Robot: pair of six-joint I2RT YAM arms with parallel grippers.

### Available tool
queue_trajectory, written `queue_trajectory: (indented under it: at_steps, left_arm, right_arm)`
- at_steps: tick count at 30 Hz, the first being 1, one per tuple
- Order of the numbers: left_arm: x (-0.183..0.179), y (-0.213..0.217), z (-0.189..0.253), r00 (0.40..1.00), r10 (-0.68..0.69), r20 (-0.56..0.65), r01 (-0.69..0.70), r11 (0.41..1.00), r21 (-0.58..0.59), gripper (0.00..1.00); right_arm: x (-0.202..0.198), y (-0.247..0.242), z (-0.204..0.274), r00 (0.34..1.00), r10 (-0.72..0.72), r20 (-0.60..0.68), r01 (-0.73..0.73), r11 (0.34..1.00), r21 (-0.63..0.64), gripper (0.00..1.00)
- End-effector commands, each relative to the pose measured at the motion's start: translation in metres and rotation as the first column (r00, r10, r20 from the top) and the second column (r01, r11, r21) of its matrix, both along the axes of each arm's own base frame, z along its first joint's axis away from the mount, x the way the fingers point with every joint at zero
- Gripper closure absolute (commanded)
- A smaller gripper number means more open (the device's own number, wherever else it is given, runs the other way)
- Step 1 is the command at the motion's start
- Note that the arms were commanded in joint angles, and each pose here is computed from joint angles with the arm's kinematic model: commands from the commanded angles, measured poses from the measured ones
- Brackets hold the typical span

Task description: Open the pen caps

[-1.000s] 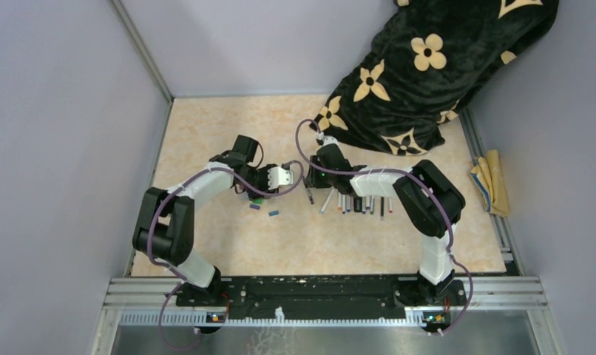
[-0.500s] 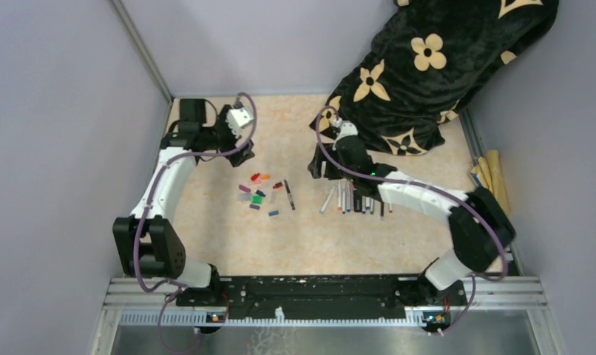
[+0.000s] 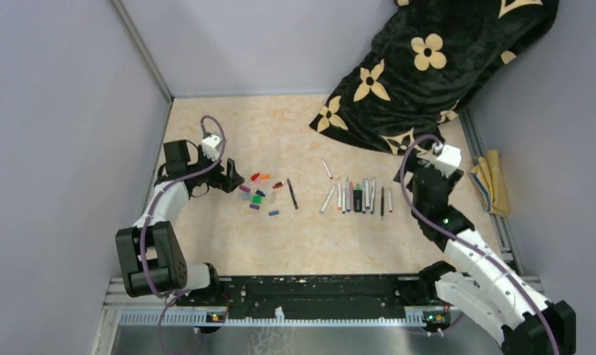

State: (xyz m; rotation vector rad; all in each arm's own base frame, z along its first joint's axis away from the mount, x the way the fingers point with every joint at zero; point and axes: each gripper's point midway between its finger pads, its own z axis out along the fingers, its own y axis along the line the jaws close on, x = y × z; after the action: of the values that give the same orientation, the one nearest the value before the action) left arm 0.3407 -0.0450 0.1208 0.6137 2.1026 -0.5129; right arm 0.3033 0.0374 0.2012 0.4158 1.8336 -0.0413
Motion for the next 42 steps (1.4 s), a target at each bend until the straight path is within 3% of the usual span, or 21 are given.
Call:
queue_trajectory:
  at_steps: [1,4,10,19,23,28,31,35,38,42]
  left_arm:
    - [0.025,0.006,0.010,0.983,0.108,0.151,-0.099,0.993,-0.067,0.01]
    - [0.033,0.004,-0.001,0.974,0.149,0.168,-0.128,0.983,-0.129,0.01]
    - [0.037,-0.008,-0.023,0.965,0.134,0.227,-0.086,0.974,-0.211,0.01]
    - [0.034,-0.008,-0.020,0.917,0.125,0.379,-0.055,0.981,-0.188,0.01]
    - [0.020,-0.014,-0.015,0.864,0.120,0.489,-0.036,0.984,-0.177,0.01]
    - [0.025,-0.006,-0.019,0.858,0.201,0.474,-0.128,0.975,-0.182,0.01]
    - [0.036,0.004,-0.028,0.843,0.295,0.449,-0.250,0.955,-0.157,0.01]
    - [0.030,-0.007,-0.024,0.799,0.274,0.535,-0.237,0.961,-0.140,0.01]
    - [0.034,-0.006,-0.031,0.834,0.280,0.475,-0.251,0.960,-0.126,0.01]
    - [0.033,-0.005,-0.031,0.830,0.280,0.482,-0.251,0.960,-0.124,0.01]
  right_arm:
    - [-0.022,-0.063,0.010,0.951,-0.222,0.217,0.263,0.947,-0.182,0.01]
    - [-0.028,-0.077,-0.003,0.916,-0.262,0.304,0.324,0.930,-0.175,0.01]
    - [-0.010,-0.090,-0.048,0.923,-0.297,0.244,0.351,0.910,-0.221,0.01]
    - [0.032,-0.090,-0.076,0.948,-0.243,0.207,0.290,0.926,-0.242,0.01]
    - [0.046,-0.086,-0.085,0.959,-0.204,0.198,0.251,0.934,-0.254,0.01]
    - [0.049,-0.074,-0.086,0.973,-0.114,0.202,0.167,0.948,-0.271,0.01]
    - [0.039,-0.066,-0.081,0.968,-0.033,0.250,0.106,0.953,-0.283,0.01]
    - [0.035,-0.060,-0.080,0.952,0.037,0.302,0.060,0.951,-0.304,0.01]
    - [0.052,-0.067,-0.097,0.980,-0.003,0.200,0.057,0.963,-0.262,0.01]
    - [0.056,-0.072,-0.098,0.979,0.013,0.203,0.029,0.979,-0.202,0.01]
